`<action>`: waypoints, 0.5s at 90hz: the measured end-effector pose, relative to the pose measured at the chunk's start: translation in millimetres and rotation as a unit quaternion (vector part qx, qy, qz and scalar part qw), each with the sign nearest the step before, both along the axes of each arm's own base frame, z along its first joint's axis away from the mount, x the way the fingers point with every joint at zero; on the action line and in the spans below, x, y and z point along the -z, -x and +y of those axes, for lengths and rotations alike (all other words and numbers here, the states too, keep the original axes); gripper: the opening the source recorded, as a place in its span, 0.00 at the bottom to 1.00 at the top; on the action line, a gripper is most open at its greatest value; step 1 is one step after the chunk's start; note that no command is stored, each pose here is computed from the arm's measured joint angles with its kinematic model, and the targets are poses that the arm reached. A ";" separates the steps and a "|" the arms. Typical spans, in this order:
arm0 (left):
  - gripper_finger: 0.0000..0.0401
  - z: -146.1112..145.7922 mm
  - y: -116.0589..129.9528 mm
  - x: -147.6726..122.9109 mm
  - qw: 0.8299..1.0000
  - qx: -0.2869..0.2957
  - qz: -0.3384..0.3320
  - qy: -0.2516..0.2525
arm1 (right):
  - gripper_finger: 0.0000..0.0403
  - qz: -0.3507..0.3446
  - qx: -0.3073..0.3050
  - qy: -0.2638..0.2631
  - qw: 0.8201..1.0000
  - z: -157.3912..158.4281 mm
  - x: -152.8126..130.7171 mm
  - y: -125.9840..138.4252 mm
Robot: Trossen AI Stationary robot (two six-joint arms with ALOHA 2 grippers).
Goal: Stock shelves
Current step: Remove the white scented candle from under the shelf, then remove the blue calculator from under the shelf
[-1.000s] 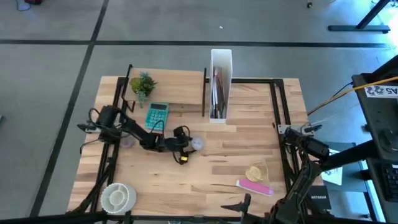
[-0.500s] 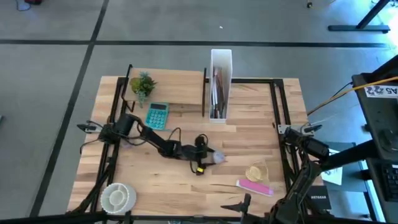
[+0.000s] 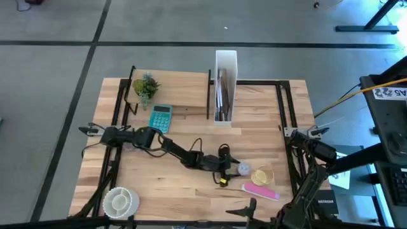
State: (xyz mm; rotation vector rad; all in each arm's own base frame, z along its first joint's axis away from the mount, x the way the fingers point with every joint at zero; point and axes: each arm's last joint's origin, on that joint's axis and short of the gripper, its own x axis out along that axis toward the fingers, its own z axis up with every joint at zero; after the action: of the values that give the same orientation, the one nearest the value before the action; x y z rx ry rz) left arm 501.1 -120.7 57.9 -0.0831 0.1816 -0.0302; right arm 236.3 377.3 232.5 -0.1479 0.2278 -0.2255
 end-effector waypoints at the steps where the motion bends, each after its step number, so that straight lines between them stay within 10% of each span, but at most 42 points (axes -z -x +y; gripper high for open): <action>1: 0.69 -0.2 -1.1 0.3 1.000 0.000 -0.001 0.001 | 0.51 0.000 0.000 0.000 1.000 0.0 0.0 0.0; 45: 0.69 -6.6 -0.5 -42.3 0.987 -0.015 0.151 -0.062 | 0.51 0.000 -0.002 -0.009 1.000 0.4 0.2 0.5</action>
State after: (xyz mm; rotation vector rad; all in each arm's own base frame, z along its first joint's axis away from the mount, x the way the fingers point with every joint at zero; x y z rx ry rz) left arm 501.6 -127.3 100.2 0.0349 0.4839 0.0239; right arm 235.9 377.7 232.3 -0.1301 0.2305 -0.2199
